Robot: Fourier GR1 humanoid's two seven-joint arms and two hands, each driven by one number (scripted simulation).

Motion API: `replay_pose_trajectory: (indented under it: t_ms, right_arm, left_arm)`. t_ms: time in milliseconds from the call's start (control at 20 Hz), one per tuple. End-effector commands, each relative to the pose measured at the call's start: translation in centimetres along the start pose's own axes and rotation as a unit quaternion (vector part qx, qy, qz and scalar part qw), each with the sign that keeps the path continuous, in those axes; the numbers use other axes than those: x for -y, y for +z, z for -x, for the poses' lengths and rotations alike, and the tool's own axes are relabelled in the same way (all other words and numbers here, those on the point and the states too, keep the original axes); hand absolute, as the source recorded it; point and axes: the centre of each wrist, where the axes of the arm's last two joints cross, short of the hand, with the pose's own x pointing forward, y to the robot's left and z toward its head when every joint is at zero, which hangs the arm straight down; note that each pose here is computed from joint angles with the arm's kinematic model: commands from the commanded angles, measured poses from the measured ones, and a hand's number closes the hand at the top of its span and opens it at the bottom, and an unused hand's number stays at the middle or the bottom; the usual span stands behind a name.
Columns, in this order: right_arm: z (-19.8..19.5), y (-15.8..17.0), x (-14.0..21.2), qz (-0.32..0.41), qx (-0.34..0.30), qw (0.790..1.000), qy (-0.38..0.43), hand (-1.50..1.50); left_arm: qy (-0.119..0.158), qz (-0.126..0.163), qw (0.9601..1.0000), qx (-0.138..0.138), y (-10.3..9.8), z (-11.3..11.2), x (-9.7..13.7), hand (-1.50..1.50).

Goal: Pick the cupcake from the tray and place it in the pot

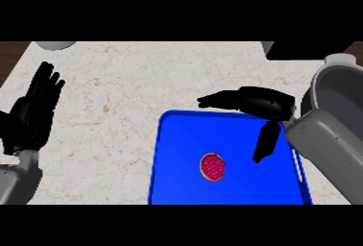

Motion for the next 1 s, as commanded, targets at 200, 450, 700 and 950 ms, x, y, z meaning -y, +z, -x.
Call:
replay_pose_trajectory:
  t_ms: [200,450,700,950]
  right_arm:
    - [-5.3,-2.1,-2.8,-0.084,-0.062,0.994,0.045,-1.50]
    - [-5.3,-1.7,-5.5,-0.079,-0.065,0.995,0.023,-1.50]
    - [-5.1,-1.8,-7.1,-0.091,-0.089,0.991,0.041,-1.50]
    - [-3.6,-2.5,-8.6,-0.083,-0.128,0.986,0.067,-1.50]
  left_arm:
    - [0.006,0.007,1.0000,0.001,0.7,1.6,0.8,0.00]
    - [0.004,0.006,1.0000,0.000,0.5,-0.6,0.5,0.00]
    - [0.005,0.005,1.0000,-0.001,-0.3,0.9,0.9,0.00]
    - [0.006,0.007,1.0000,-0.003,1.1,-1.5,1.1,0.00]
